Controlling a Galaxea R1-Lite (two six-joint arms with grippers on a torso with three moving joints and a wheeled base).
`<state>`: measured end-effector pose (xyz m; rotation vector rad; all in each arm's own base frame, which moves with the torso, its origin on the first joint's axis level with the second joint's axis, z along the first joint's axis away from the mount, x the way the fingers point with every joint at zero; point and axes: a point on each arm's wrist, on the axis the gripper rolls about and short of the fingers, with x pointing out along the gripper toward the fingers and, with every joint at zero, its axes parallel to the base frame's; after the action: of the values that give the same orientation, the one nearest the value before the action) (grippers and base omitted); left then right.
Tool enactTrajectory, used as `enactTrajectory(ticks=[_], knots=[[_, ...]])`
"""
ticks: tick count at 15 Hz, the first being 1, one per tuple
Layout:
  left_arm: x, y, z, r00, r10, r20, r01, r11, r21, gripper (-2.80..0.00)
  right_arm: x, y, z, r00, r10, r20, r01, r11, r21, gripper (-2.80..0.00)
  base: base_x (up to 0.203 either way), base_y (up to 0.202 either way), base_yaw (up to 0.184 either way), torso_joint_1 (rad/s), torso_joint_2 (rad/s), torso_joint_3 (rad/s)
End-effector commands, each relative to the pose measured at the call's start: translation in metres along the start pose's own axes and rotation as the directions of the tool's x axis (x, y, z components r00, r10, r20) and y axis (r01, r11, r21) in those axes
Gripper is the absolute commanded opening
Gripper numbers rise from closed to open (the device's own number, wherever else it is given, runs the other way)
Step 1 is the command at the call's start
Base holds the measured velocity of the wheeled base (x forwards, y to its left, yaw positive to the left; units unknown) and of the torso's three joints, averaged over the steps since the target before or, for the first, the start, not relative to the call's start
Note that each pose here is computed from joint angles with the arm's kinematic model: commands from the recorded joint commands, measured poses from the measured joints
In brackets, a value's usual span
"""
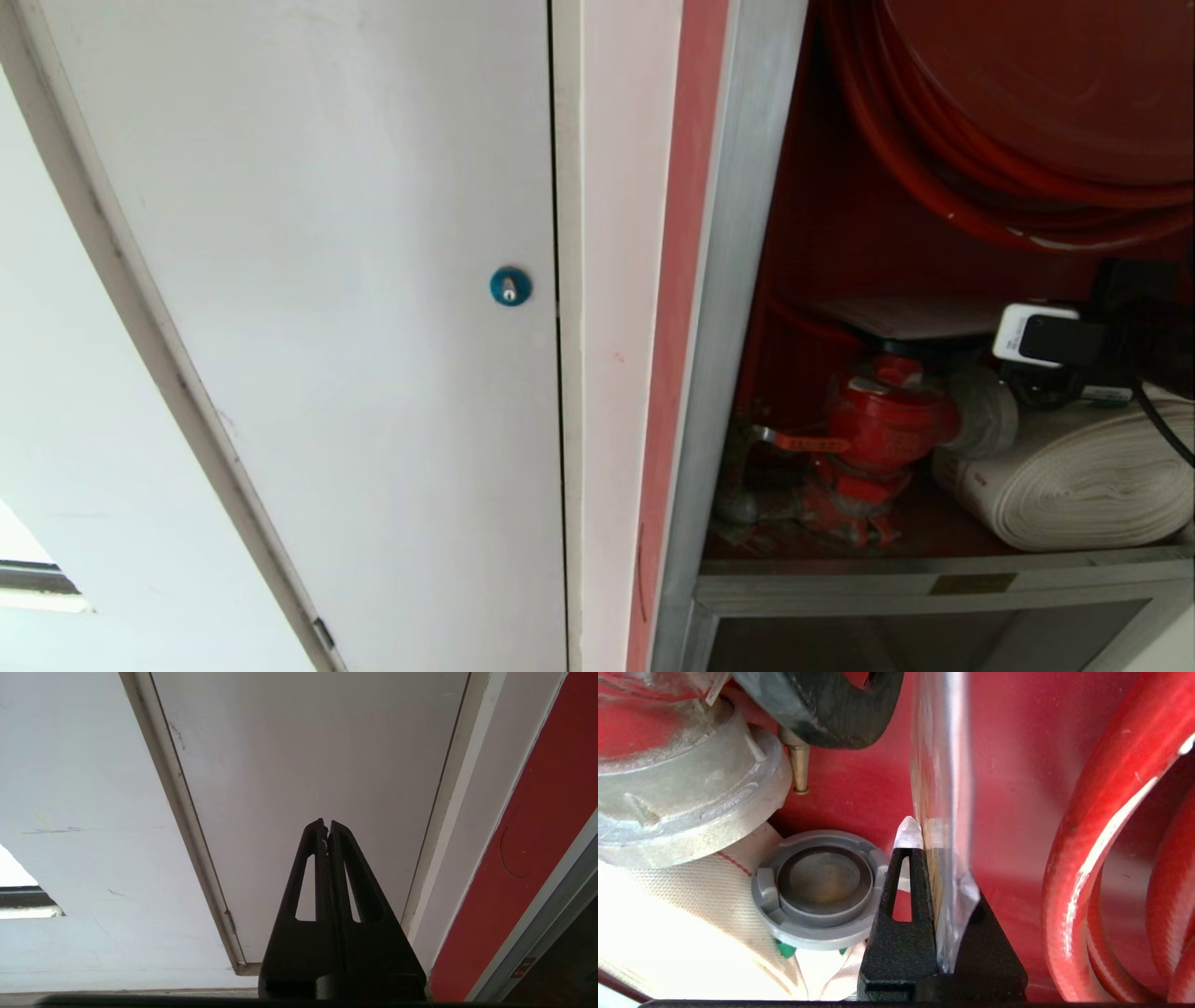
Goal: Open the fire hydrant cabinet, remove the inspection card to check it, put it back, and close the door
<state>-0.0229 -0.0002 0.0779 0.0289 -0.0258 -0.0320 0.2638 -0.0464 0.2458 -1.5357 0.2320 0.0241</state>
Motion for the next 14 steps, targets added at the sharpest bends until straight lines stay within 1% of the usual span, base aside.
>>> enactTrajectory(ticks=[1, 4, 5, 12, 14], knots=[[0.001, 0.0, -0.003, 1.0, 0.0, -0.013, 0.0, 1.0, 0.0, -2.8, -0.001, -0.001, 0.0, 1.0, -0.007, 0.002, 0.007, 1.0, -0.009, -2.8, 0.0, 0.0, 0.0, 0.0, 0.0, 0.0], [0.001, 0.0, -0.004, 1.0, 0.0, -0.015, 0.0, 1.0, 0.0, -2.8, -0.002, -0.002, 0.0, 1.0, -0.009, 0.001, 0.009, 1.0, -0.009, -2.8, 0.0, 0.0, 0.0, 0.0, 0.0, 0.0], [0.001, 0.0, -0.003, 1.0, 0.0, -0.013, 0.0, 1.0, 0.0, -2.8, -0.003, -0.002, 0.0, 1.0, -0.011, 0.001, 0.011, 1.0, -0.009, 0.0, 0.0, 0.0, 0.0, 0.0, 0.0, 0.0], [0.001, 0.0, -0.004, 1.0, 0.0, -0.015, 0.0, 1.0, 0.0, -2.8, -0.016, 0.0, 0.001, 1.0, -0.001, 0.007, 0.001, 1.0, -0.009, 0.0, 0.0, 0.0, 0.0, 0.0, 0.0, 0.0], [0.001, 0.0, -0.004, 1.0, 0.0, -0.015, 0.0, 1.0, 0.0, -2.8, -0.029, 0.002, 0.001, 1.0, 0.002, 0.01, -0.002, 1.0, -0.009, 0.0, 0.0, 0.0, 0.0, 0.0, 0.0, 0.0]])
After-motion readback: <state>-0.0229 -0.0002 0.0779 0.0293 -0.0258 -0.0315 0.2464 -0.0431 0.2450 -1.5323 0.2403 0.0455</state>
